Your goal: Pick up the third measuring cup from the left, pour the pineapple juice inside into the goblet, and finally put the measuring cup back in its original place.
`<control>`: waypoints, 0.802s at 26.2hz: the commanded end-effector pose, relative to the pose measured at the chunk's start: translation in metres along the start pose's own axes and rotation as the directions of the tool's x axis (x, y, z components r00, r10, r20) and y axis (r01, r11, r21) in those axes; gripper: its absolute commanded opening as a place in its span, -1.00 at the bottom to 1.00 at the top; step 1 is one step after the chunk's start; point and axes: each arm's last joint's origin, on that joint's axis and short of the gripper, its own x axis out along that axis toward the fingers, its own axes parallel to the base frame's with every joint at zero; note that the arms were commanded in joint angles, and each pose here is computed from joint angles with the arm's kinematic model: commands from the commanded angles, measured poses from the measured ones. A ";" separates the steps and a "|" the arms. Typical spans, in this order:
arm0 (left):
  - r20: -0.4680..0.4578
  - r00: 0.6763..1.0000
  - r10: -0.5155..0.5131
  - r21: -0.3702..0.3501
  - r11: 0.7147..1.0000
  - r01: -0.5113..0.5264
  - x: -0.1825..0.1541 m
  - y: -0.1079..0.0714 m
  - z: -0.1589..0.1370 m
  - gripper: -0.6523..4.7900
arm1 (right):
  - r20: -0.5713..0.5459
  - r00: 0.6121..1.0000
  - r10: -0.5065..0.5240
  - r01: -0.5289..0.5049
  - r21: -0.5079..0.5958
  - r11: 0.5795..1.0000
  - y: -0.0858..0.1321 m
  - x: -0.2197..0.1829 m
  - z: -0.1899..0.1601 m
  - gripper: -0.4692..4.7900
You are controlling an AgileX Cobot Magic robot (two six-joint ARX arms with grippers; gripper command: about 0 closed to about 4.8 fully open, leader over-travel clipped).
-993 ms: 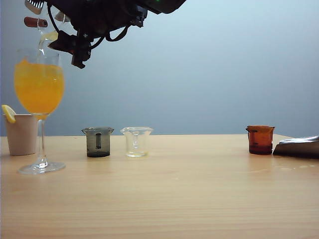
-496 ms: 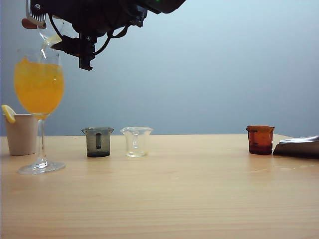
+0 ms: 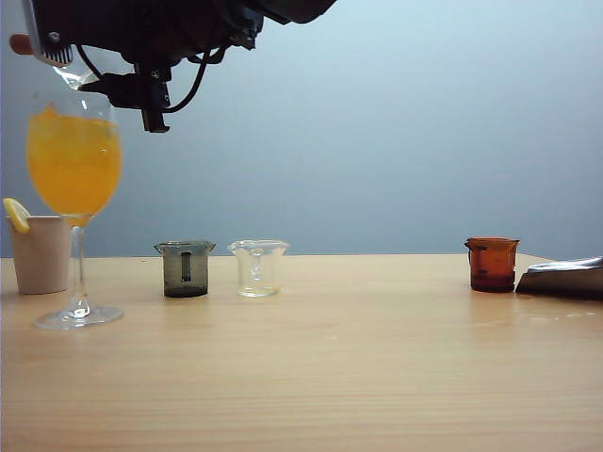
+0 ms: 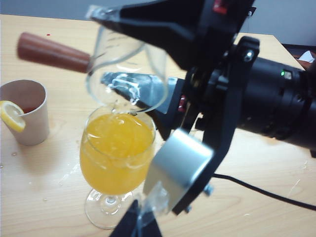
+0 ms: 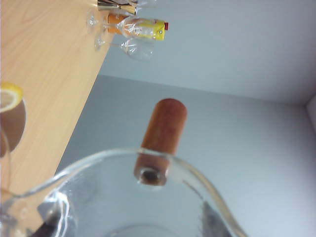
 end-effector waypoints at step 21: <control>0.012 1.000 -0.011 0.000 1.000 0.011 -0.002 -0.001 0.002 -0.78 | -0.040 0.997 -0.060 0.066 0.191 0.979 -0.010 -0.002 -0.006 -0.83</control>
